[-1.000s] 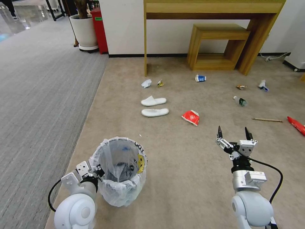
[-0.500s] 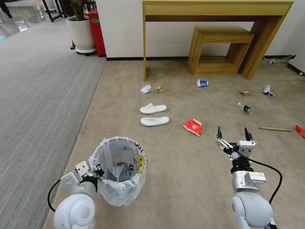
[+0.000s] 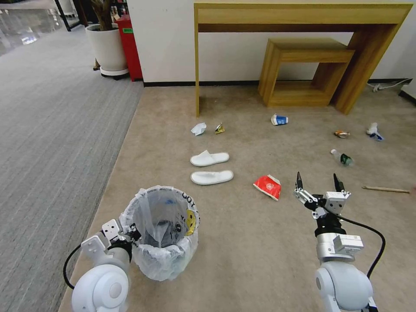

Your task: Pick up the trash bin and place the garbage on the floor into it.

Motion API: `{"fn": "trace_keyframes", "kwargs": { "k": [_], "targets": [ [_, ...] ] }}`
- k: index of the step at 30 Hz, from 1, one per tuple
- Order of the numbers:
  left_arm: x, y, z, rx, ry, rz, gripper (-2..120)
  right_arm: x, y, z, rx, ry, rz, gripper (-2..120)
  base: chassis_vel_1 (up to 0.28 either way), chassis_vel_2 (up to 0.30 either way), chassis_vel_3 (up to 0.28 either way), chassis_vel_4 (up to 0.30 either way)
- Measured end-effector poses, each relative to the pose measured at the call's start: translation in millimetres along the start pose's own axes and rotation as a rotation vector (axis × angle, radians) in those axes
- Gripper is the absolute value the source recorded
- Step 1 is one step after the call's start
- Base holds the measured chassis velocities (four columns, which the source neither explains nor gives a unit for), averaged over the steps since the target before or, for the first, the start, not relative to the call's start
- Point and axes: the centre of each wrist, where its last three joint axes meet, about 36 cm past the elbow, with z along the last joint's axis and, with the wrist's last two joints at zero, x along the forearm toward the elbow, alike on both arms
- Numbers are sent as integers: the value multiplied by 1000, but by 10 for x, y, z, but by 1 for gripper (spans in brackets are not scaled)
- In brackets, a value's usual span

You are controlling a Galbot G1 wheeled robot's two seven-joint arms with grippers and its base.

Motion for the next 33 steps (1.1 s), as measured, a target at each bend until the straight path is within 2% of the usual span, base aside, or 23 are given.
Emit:
{"fn": "trace_keyframes", "kwargs": {
  "k": [33],
  "targets": [
    [-52,18,11,4,3,-9,1,-29,23,66,-6,8,-4,100,-133,135,136,-131]
  ]
}}
